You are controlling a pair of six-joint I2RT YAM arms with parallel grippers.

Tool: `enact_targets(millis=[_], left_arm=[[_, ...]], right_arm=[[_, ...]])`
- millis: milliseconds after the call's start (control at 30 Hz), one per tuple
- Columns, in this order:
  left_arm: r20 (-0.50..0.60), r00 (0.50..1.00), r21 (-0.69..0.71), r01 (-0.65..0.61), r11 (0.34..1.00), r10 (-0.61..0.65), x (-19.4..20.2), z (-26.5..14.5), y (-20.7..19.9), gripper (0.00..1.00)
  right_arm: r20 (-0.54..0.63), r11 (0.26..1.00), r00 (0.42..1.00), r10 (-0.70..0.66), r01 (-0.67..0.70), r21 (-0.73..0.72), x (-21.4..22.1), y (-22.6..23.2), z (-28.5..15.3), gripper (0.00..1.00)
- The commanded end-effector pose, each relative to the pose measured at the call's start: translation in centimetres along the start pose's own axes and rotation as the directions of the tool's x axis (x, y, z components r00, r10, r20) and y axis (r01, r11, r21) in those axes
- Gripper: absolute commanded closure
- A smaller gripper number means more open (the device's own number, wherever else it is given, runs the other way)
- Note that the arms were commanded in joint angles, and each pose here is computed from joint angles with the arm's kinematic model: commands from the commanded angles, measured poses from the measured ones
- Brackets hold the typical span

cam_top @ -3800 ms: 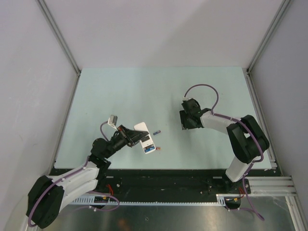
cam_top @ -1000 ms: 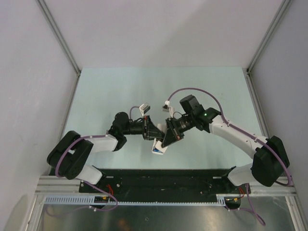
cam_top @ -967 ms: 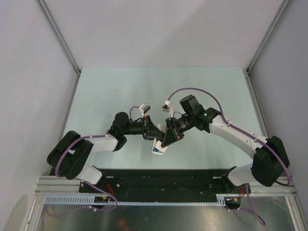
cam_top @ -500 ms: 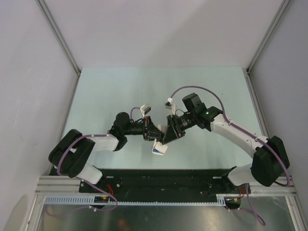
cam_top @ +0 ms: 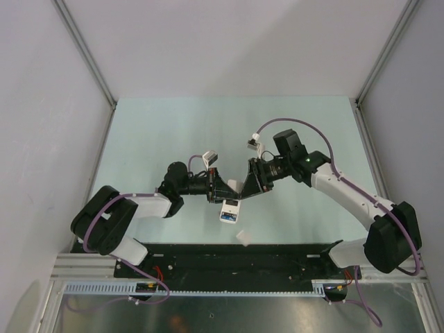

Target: Load the batteries into the remote control

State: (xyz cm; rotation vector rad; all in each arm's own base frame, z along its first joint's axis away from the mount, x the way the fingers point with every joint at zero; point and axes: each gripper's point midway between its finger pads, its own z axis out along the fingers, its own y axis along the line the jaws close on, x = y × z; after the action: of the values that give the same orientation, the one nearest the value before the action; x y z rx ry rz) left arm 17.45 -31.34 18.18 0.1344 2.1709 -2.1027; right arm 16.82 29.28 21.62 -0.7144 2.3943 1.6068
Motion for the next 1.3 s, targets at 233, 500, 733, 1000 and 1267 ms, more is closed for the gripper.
enact_targets(millis=[233, 500, 733, 1000, 1267], left_arm=[[0.055, 0.997, 0.036, -0.058, 0.998, 0.056, -1.5, 0.1, -1.3, 1.00], [0.207, 0.972, 0.006, -0.114, 0.994, 0.110, -2.9, -1.9, -1.1, 1.00], [0.360, 0.912, -0.010, -0.208, 0.978, 0.198, -2.2, -4.5, -2.1, 1.00], [0.567, 0.774, -0.059, -0.304, 0.951, 0.283, -2.2, -8.2, -3.6, 1.00], [0.614, 0.725, -0.101, -0.320, 0.942, 0.312, -1.7, -9.7, -3.6, 1.00]], right_arm=[[0.227, 0.981, 0.973, -0.043, -0.002, 0.192, -3.6, -1.6, -4.0, 0.60], [0.261, 0.847, 0.965, -0.025, -0.118, 0.518, 1.2, -8.5, -3.8, 0.61], [0.186, 0.785, 0.982, -0.016, -0.103, 0.610, 7.8, -9.9, 2.1, 0.60], [0.236, 0.679, 0.971, 0.040, -0.200, 0.707, 10.7, -9.4, 6.3, 0.48], [0.299, 0.580, 0.950, 0.087, -0.292, 0.760, 12.4, -9.2, 7.3, 0.37]])
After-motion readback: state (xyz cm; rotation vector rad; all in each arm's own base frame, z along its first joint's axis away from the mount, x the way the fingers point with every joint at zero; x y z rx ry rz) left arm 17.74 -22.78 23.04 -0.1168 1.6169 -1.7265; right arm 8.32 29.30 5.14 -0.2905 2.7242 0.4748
